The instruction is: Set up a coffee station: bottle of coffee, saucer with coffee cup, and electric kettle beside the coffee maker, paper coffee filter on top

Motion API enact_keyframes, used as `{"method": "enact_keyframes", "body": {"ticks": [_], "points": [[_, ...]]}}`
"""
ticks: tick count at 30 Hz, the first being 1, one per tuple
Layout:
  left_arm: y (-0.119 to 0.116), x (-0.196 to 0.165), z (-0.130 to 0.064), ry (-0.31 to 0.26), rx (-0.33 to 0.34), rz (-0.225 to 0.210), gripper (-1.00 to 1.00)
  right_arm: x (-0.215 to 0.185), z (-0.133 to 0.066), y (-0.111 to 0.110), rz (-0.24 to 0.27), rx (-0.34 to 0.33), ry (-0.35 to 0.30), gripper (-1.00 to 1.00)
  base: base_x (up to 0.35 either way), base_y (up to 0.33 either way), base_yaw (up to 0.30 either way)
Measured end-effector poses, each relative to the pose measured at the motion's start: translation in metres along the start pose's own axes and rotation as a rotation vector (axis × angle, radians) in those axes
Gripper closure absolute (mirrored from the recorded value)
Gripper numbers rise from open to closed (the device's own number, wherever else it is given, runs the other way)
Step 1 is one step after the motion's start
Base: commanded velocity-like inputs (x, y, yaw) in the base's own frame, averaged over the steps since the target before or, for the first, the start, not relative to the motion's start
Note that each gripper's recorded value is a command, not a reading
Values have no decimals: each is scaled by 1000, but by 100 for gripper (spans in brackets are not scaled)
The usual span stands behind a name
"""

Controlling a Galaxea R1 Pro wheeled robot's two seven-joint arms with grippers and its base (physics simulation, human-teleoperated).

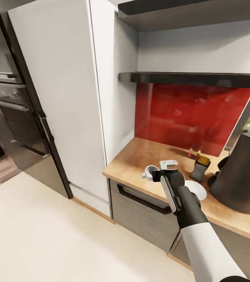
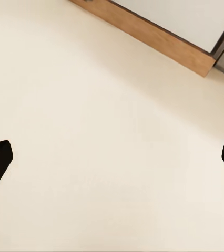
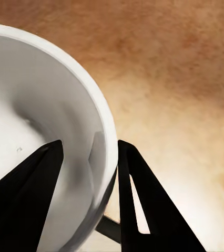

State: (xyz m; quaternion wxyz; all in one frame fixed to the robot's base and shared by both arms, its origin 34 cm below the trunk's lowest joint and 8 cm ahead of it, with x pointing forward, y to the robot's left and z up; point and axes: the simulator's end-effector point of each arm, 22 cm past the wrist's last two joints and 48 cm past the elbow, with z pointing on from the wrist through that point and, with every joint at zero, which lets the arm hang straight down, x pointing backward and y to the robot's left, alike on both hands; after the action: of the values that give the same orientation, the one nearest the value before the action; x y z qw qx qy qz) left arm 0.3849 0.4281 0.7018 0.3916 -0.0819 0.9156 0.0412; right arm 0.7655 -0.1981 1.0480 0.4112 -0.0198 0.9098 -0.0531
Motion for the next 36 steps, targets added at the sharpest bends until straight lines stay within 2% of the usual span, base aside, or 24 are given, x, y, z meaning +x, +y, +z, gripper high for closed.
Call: {"method": "enact_keyframes", "body": {"ticks": [7, 11, 17, 23, 28, 29, 36], "points": [[9, 4, -3, 12, -10, 8, -100, 0, 0, 0, 2, -1, -1, 100, 91, 291, -262], [25, 10, -8, 37, -16, 46, -100, -1, 0, 2, 9, -11, -1, 100, 10, 302, -262], [56, 65, -42, 164, -56, 71, -100, -2, -1, 2, 13, -13, -3, 100, 2, 303, -262], [84, 97, -63, 260, -153, 92, -100, -2, -1, 1, 14, -13, -3, 100, 14, 303, -262], [91, 132, -80, 407, -177, 139, -100, 0, 0, 0, 11, -9, 1, 100, 127, 301, -262], [91, 135, -81, 423, -177, 139, -100, 0, 0, -1, 11, -7, 1, 100, 157, 299, -263], [92, 176, -105, 644, -191, 117, -100, 6, 4, -7, 10, 8, 19, 100, 164, 298, -264]]}}
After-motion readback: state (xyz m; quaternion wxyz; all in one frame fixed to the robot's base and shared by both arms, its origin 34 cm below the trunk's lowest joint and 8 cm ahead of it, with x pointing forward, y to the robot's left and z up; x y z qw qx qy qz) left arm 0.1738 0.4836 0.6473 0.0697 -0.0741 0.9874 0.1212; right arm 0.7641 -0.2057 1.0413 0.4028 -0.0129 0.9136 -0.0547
